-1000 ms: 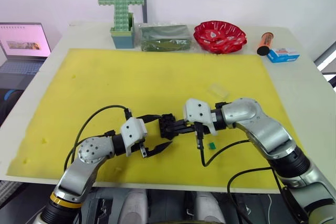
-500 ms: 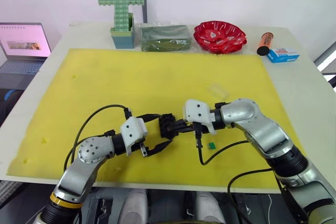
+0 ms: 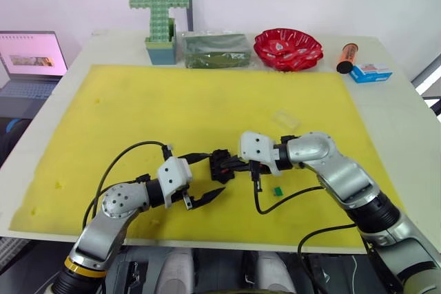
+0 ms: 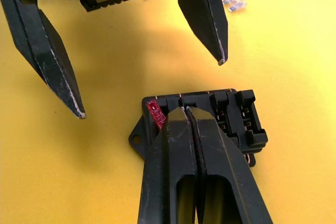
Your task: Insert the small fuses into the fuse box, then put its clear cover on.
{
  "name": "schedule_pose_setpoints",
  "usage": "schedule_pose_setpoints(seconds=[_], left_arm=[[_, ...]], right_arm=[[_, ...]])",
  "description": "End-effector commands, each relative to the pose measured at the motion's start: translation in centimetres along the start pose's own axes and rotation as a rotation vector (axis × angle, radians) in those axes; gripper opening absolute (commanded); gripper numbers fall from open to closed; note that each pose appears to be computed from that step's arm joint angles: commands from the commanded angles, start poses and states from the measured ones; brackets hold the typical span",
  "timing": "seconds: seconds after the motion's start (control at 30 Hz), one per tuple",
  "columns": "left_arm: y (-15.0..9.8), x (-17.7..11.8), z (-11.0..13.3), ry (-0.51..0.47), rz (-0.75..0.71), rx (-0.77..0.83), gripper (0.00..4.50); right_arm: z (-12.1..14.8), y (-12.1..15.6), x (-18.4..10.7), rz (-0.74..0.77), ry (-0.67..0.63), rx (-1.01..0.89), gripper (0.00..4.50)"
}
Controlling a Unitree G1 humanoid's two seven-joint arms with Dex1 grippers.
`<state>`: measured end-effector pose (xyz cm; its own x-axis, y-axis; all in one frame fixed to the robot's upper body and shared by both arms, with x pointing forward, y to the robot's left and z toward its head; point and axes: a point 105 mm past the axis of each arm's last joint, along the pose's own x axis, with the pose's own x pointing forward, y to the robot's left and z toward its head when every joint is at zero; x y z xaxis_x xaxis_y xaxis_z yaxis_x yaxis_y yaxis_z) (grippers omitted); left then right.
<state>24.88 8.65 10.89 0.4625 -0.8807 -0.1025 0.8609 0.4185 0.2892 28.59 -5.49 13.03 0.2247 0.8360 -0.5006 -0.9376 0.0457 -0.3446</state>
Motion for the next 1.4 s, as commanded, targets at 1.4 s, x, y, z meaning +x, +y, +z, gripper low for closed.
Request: schedule_pose_setpoints(seconds=[1.4], left_arm=[[-0.2,-0.1,1.7,-0.038,-0.008,0.043,4.50]], right_arm=[[1.8,0.3,-1.4,0.116,-0.124,-0.067,1.70]])
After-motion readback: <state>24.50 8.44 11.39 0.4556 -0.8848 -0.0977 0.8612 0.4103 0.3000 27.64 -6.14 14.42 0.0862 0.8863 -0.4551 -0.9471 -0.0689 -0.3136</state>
